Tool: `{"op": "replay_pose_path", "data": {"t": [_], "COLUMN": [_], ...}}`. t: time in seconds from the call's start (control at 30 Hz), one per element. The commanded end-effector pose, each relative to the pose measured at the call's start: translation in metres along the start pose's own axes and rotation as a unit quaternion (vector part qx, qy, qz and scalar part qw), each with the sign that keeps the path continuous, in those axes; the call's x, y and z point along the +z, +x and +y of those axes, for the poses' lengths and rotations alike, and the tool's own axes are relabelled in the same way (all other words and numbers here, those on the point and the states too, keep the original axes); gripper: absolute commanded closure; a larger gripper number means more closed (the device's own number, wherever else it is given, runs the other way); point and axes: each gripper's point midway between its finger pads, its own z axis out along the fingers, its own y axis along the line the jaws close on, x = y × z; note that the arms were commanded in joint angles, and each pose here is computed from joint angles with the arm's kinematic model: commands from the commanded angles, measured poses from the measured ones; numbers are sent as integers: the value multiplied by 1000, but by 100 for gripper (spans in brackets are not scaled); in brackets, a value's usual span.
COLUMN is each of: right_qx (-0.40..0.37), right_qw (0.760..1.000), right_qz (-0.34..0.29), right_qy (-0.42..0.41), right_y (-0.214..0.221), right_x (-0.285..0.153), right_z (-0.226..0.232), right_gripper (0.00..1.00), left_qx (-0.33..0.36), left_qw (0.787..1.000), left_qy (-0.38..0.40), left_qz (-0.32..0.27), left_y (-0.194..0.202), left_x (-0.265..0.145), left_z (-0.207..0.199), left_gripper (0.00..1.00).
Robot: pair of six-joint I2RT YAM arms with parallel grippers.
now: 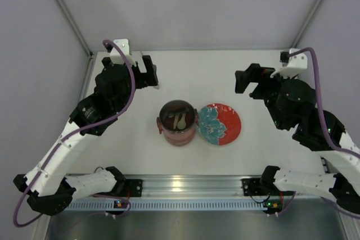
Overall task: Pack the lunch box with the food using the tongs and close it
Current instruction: Reset both arms
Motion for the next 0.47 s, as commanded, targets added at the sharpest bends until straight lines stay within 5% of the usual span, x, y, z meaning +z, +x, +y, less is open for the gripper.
{"op": "replay_pose_path", "data": {"t": [0.0, 0.43], "right_qx": [-30, -55], "right_qw": [996, 990], "right_qz": [-22, -44], "right_qy": [76, 119], "right_y": [-10, -11], "right_x": [-5, -2], "right_z": [-35, -51], "right_gripper": [1, 0], "left_qx": [-3, -9], "left_qw": [999, 996], "left_qy": [-5, 86], "left_qz": [-34, -2], "left_y": [-29, -29], "left_x": [3, 22], "left_z": [6, -8], "left_gripper": [1, 1]}}
